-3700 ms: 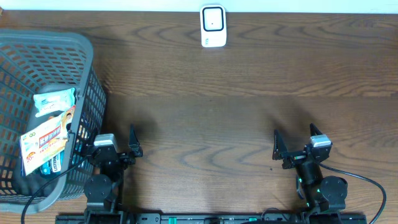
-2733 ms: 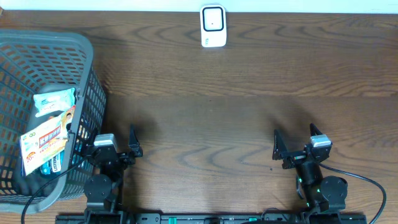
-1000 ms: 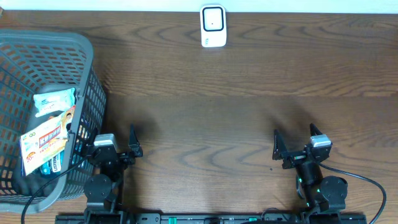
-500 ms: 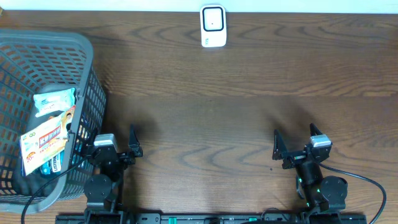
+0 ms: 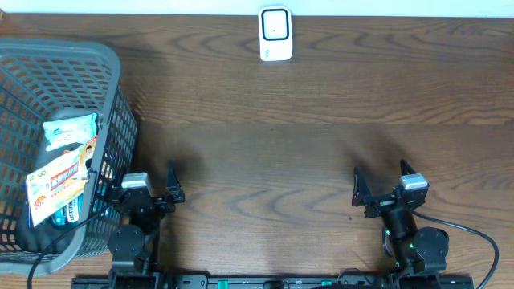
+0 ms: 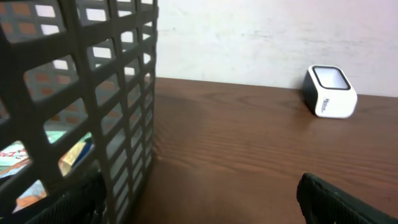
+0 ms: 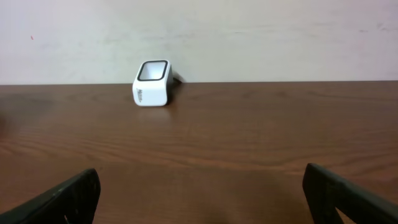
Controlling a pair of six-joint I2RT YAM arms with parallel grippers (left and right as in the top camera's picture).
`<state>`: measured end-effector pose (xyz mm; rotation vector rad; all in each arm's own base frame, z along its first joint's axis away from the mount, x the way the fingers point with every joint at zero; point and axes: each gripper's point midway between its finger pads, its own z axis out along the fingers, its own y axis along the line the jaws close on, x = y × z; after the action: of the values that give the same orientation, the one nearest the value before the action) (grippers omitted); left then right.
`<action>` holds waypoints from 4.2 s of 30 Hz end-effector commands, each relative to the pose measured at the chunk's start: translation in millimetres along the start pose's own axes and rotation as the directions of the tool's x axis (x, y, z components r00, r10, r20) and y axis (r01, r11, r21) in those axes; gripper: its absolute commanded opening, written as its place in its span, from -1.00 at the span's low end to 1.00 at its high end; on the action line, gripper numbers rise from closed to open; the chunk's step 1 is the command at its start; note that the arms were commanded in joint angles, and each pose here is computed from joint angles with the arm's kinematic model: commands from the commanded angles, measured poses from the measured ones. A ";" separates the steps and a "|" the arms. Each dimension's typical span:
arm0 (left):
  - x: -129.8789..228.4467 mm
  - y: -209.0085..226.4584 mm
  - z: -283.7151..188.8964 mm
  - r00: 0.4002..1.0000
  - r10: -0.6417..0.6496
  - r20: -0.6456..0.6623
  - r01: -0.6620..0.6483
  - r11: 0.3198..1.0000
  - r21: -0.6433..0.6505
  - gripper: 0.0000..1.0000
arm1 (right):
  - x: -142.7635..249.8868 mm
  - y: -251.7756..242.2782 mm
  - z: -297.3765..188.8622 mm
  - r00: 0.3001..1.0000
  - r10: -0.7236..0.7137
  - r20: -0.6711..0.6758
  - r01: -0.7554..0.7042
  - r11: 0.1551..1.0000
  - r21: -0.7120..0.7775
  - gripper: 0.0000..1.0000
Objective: Scan the item barcode
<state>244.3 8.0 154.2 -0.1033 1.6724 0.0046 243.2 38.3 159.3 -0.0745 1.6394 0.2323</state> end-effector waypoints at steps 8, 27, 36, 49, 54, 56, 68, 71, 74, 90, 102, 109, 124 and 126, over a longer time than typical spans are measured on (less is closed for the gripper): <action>-20.4 -1.1 -23.3 0.990 -0.028 -0.140 0.028 1.000 -0.001 0.96 | 0.4 0.7 -0.1 1.000 -0.010 0.000 0.010 1.000 0.000 0.99; -81.7 -16.2 -22.3 0.932 -0.114 -0.344 0.123 0.992 0.004 0.96 | 0.4 0.7 -0.1 1.000 -0.010 0.000 0.010 1.000 0.000 0.98; -99.8 -21.6 -11.3 0.912 -0.110 -0.394 0.124 0.992 0.010 0.96 | 0.4 0.7 -0.1 1.000 -0.010 0.000 0.010 1.000 0.000 0.99; -103.4 -24.9 -22.1 0.794 -0.093 -0.601 0.108 0.994 -0.012 0.96 | 0.5 0.7 -0.1 1.000 -0.010 0.000 0.010 1.000 0.000 0.98; -103.2 -40.5 -24.6 0.783 -0.092 -0.615 0.162 0.985 0.059 0.96 | 0.4 0.7 -0.1 1.000 -0.010 0.000 0.010 1.000 0.000 0.99; -103.1 -42.1 -25.0 0.782 -0.091 -0.617 0.167 0.984 0.067 0.96 | 0.4 0.7 -0.1 1.000 -0.010 0.000 0.010 1.000 0.000 0.98; -106.2 -42.6 -25.6 0.785 -0.092 -0.613 0.169 0.983 0.070 0.96 | 0.4 0.7 -0.1 1.000 -0.010 0.000 0.010 1.000 0.000 0.99; -111.9 -43.0 -25.9 0.793 -0.092 -0.602 0.170 0.983 0.073 0.96 | 0.4 0.7 -0.1 1.000 -0.010 0.000 0.010 1.000 0.000 0.98; -117.2 -43.4 -26.6 0.800 -0.093 -0.593 0.170 0.982 0.076 0.96 | 0.4 0.7 -0.1 1.000 -0.010 0.000 0.010 1.000 0.000 0.99; -178.9 -53.7 -37.2 0.871 -0.098 -0.481 0.190 0.971 0.146 0.96 | 0.4 0.7 -0.1 1.000 -0.010 0.000 0.010 1.000 0.000 0.99; -230.1 32.9 -28.4 0.906 -0.311 -0.287 0.184 0.900 -0.395 0.96 | 0.4 0.7 -0.1 1.000 -0.010 0.000 0.010 1.000 0.000 0.99; -191.9 65.2 -20.3 0.822 -0.469 -0.324 0.200 0.770 -0.607 0.96 | 0.4 0.7 -0.1 1.000 -0.010 0.000 0.010 1.000 0.000 0.99; -130.4 141.4 -27.3 0.628 -0.735 -0.255 0.179 0.456 -0.872 0.95 | 0.4 0.7 -0.1 1.000 -0.010 0.000 0.010 1.000 0.000 0.99; -125.4 144.9 -26.3 0.614 -0.747 -0.253 0.178 0.443 -0.878 0.95 | 0.4 0.7 -0.1 1.000 -0.010 0.000 0.010 1.000 0.000 0.98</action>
<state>219.7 158.2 279.3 -1.4390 2.1185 0.3437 243.2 38.3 159.4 -0.0746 1.6390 0.2323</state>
